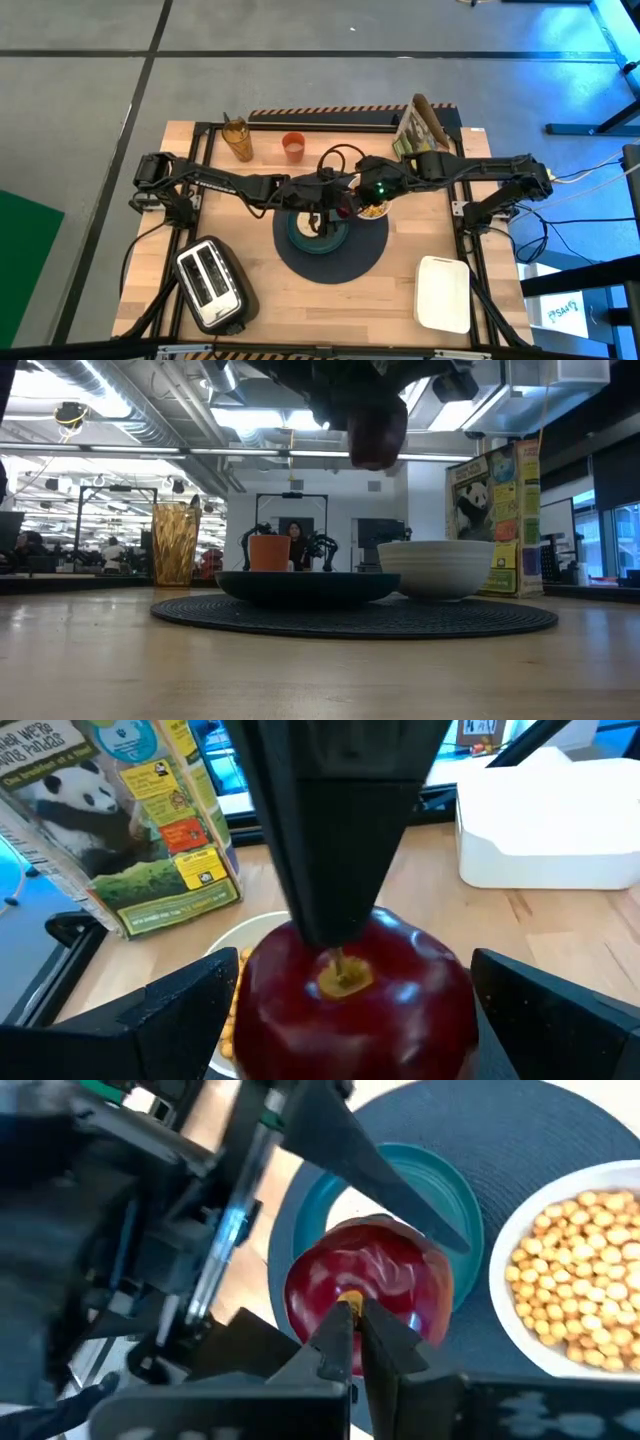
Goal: Arrange a breakfast setting
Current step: Put the red apple on the green plate to the right of the toasted bagel
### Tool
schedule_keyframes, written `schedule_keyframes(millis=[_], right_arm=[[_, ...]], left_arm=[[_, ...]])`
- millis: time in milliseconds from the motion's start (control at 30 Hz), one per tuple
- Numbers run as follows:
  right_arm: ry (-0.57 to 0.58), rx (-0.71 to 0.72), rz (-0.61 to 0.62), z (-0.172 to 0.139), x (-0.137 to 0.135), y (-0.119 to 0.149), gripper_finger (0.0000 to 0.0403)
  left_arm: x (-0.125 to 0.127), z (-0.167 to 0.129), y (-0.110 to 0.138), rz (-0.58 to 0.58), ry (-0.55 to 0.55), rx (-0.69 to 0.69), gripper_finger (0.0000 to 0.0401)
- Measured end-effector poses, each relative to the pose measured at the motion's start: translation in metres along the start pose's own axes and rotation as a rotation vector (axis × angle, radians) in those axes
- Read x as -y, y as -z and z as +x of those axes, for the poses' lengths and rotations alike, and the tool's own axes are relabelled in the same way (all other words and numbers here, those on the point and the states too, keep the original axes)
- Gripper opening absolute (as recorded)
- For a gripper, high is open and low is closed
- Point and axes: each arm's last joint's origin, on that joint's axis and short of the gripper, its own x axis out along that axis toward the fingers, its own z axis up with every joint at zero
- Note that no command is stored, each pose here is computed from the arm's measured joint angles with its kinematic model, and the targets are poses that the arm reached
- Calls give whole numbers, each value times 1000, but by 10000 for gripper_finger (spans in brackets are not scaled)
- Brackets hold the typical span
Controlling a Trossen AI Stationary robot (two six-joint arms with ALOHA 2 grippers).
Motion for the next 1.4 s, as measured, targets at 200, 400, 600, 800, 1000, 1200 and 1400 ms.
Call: schedule_keyframes(millis=[200, 400, 600, 800, 1000, 1200, 1400], right_arm=[[-4, 12, -14, 0, -1, -1, 0], [0, 17, -31, 0, 0, -1, 0], [0, 11, -103, 0, 0, 0, 13], [13, 45, -164, -4, 0, -1, 79], [4, 106, -180, -15, 0, -3, 137], [5, 119, -205, -18, 0, -4, 150], [0, 114, -200, -18, 0, -3, 150]], left_arm=[[-6, 1, 1, -7, -16, -4, 381], [-9, 2, 1, -30, -13, -5, 312], [-7, 2, 1, -38, 40, 0, 281], [-5, 2, 9, -67, 76, -8, 280], [0, 7, 59, -156, 102, 125, 280], [7, 9, 105, -139, 113, 251, 280], [21, 30, 131, -138, 155, 233, 279]])
